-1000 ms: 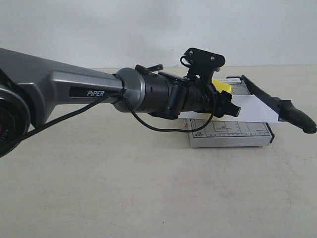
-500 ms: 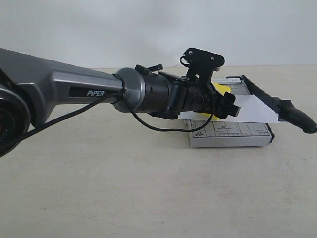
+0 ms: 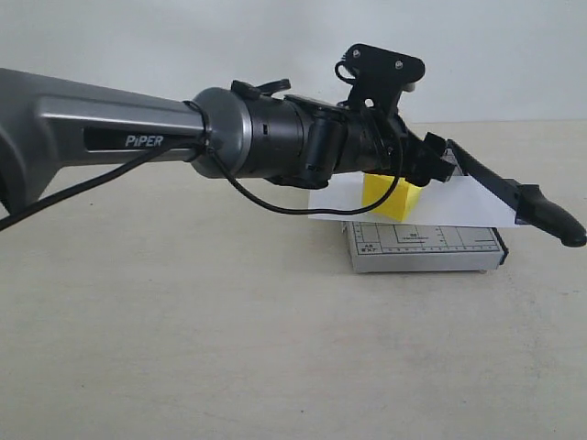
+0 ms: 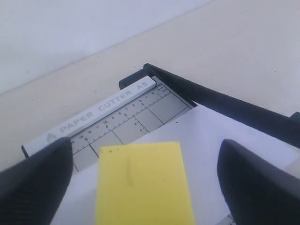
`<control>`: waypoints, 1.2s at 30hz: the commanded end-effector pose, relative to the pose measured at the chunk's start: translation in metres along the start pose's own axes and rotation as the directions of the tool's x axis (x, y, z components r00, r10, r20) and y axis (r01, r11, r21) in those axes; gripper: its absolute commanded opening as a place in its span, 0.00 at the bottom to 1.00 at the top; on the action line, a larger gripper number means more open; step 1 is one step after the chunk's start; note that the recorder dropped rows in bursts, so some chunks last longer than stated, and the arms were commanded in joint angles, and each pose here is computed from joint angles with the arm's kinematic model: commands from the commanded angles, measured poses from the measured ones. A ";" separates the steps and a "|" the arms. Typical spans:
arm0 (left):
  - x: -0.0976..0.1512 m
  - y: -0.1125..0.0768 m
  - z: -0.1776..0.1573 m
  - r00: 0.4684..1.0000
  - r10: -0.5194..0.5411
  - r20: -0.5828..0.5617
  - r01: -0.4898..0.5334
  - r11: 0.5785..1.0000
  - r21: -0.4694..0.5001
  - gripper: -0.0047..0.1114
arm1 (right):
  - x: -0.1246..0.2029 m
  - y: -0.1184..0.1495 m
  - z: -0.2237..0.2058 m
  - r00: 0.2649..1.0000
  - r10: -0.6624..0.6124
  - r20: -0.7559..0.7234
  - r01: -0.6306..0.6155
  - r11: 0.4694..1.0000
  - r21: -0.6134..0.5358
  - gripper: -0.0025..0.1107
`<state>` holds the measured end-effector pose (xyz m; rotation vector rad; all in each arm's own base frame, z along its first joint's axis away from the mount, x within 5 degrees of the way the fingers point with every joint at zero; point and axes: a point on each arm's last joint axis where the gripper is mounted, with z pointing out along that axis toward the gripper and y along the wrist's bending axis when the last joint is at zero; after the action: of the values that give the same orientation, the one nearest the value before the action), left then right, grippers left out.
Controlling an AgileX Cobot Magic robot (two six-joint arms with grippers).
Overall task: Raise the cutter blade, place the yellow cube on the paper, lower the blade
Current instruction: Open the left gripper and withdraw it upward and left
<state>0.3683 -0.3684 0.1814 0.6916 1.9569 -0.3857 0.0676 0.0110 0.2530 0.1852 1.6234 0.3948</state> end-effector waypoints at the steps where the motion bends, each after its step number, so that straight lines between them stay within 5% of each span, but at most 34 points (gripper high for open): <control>1: -0.016 0.001 -0.010 0.999 -0.002 0.037 0.002 1.000 0.010 0.72 | 0.000 0.000 0.000 1.000 -0.001 0.010 0.001 1.000 -0.001 0.02; 8: -0.032 0.001 -0.022 0.997 -0.023 0.074 0.022 1.000 0.015 0.68 | 0.000 0.000 0.000 1.000 -0.001 0.010 0.001 1.000 -0.001 0.02; 20: -0.065 0.005 -0.074 0.989 -0.050 0.143 0.046 0.998 0.032 0.10 | -0.010 0.000 -0.001 0.993 -0.001 0.117 0.001 1.000 -0.001 0.02; 30: -0.044 0.021 -0.171 0.994 -0.011 0.105 0.010 1.000 0.014 0.08 | -0.019 0.000 -0.003 0.977 -0.001 0.213 0.001 1.000 -0.001 0.02; 36: -0.021 0.034 -0.250 0.979 -0.156 0.132 0.153 0.988 0.033 0.08 | -0.019 0.000 -0.003 0.978 -0.001 0.211 0.001 1.000 -0.001 0.02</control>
<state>0.2424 -0.2383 0.3070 0.5920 1.8881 -0.4911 0.0676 0.0044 0.2696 0.2205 1.4293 0.3683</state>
